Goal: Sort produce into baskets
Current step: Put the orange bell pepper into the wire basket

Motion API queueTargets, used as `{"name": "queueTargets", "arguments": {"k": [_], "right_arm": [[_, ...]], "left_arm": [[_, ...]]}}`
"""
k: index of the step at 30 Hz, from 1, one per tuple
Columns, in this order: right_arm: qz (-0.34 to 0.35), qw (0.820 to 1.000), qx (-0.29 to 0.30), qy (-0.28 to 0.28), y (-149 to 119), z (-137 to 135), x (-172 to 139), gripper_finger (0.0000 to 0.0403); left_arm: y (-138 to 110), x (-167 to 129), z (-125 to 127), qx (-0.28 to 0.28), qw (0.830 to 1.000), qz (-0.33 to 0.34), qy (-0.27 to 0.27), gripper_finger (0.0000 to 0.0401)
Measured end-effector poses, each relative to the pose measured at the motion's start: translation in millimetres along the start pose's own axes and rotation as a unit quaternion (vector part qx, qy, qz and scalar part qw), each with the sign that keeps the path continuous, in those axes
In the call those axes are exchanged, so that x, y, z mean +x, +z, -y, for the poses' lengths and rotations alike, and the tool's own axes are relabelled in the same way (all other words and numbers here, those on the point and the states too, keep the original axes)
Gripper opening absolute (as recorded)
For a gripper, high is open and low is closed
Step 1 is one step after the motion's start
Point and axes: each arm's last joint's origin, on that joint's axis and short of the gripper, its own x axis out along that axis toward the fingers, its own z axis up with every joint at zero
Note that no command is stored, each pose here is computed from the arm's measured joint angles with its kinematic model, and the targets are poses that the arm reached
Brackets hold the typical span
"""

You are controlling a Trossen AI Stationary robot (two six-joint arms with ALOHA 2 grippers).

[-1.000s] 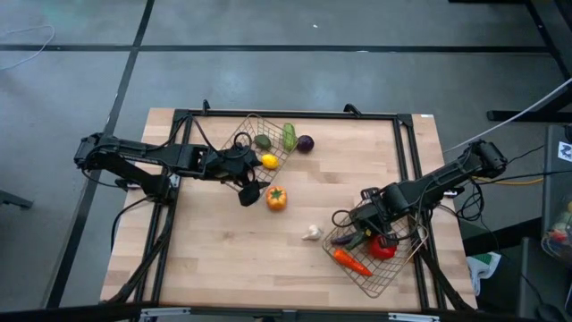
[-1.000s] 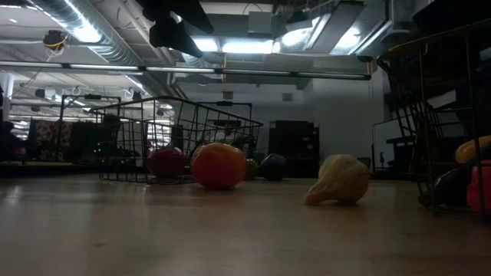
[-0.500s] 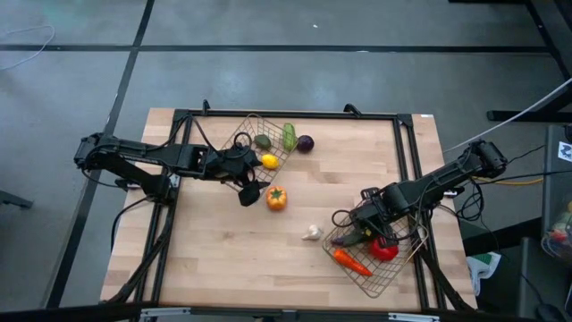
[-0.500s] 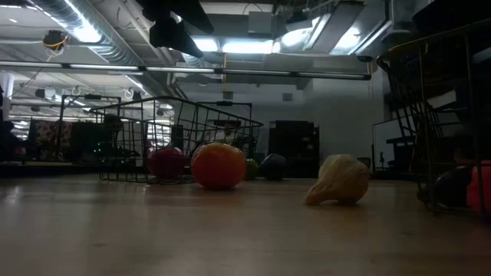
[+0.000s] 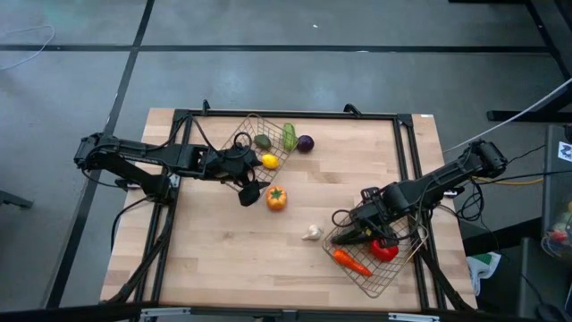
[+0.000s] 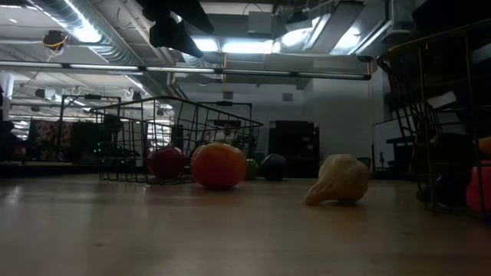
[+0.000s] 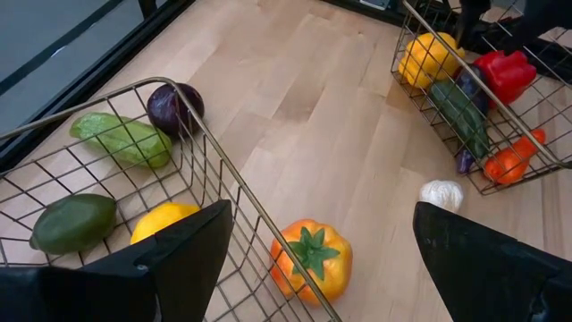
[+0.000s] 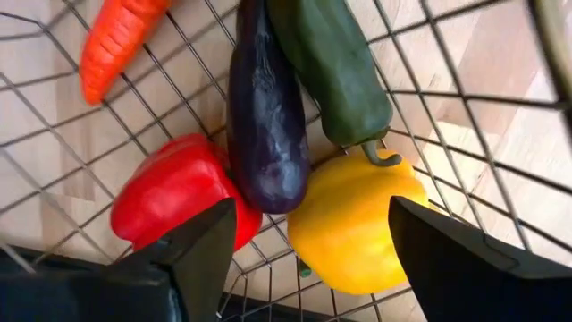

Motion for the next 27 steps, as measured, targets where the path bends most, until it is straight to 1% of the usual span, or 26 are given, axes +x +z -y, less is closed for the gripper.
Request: {"name": "queueTargets", "arguments": {"k": [9, 16, 21, 27], "right_arm": [[0.035, 0.999, -0.003, -0.012, 7.9, -3.4, -27.2, 0.0291], [0.080, 0.996, -0.011, -0.045, 15.0, -4.6, -47.9, 0.0291], [0.095, 0.994, -0.010, -0.059, 17.0, -4.7, -54.3, 0.0291], [0.096, 0.994, -0.010, -0.059, 17.1, -4.7, -54.6, 0.0291]], "left_arm": [[0.2, 0.0, 0.2, 0.000, 1.000, 0.001, 0.000, 0.0343], [0.2, 0.0, 0.1, -0.001, 1.000, 0.001, 0.000, 0.0343], [0.2, 0.0, 0.1, -0.001, 1.000, 0.001, 0.000, 0.0343], [0.7, 0.0, 0.3, -0.002, 1.000, 0.004, -0.002, 0.0343]]}}
